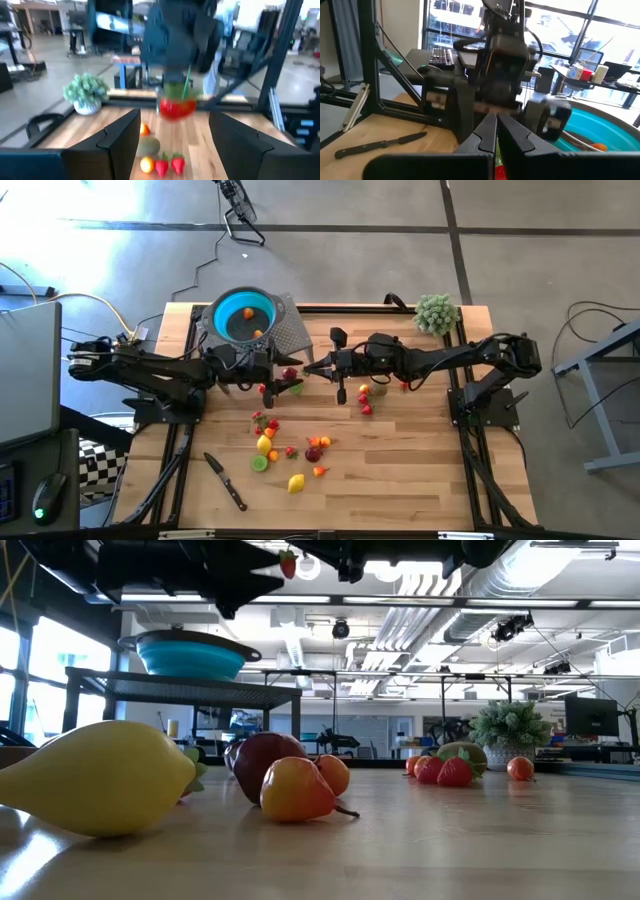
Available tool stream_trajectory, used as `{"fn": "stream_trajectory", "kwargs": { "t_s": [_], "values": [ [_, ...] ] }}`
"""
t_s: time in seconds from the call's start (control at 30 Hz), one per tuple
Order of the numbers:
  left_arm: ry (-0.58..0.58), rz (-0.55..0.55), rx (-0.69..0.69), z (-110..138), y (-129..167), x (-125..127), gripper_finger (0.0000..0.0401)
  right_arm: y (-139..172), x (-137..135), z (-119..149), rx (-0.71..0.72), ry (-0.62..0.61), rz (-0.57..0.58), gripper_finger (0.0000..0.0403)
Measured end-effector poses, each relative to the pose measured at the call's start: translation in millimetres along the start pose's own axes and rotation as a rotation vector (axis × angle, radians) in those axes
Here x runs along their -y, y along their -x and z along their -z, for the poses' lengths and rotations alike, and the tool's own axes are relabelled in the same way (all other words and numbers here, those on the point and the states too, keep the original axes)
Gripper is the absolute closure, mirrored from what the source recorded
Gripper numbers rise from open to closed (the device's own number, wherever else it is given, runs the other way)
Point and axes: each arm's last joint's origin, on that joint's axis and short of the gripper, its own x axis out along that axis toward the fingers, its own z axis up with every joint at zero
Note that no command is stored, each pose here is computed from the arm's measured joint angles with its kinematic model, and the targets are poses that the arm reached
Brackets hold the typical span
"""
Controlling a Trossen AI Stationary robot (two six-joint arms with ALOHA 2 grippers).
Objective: Pick & Place Fruit
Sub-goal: Put the red strawberry into the blue strainer bowl on the shelf
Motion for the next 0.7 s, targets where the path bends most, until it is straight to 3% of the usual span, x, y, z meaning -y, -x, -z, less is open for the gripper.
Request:
{"fn": "stream_trajectory", "kwargs": {
  "t_s": [0.47,0.7],
  "values": [
    [-0.001,0.015,0.02,5.5,-7.2,0.0,0.0169,-1.1,-7.3,-1.6,0.013,0.0,-0.043,0.0399],
    [-0.004,0.083,0.062,1.3,-6.9,2.2,0.0169,-1.1,-7.3,-1.4,0.012,0.0,-0.043,0.0399]
  ]
}}
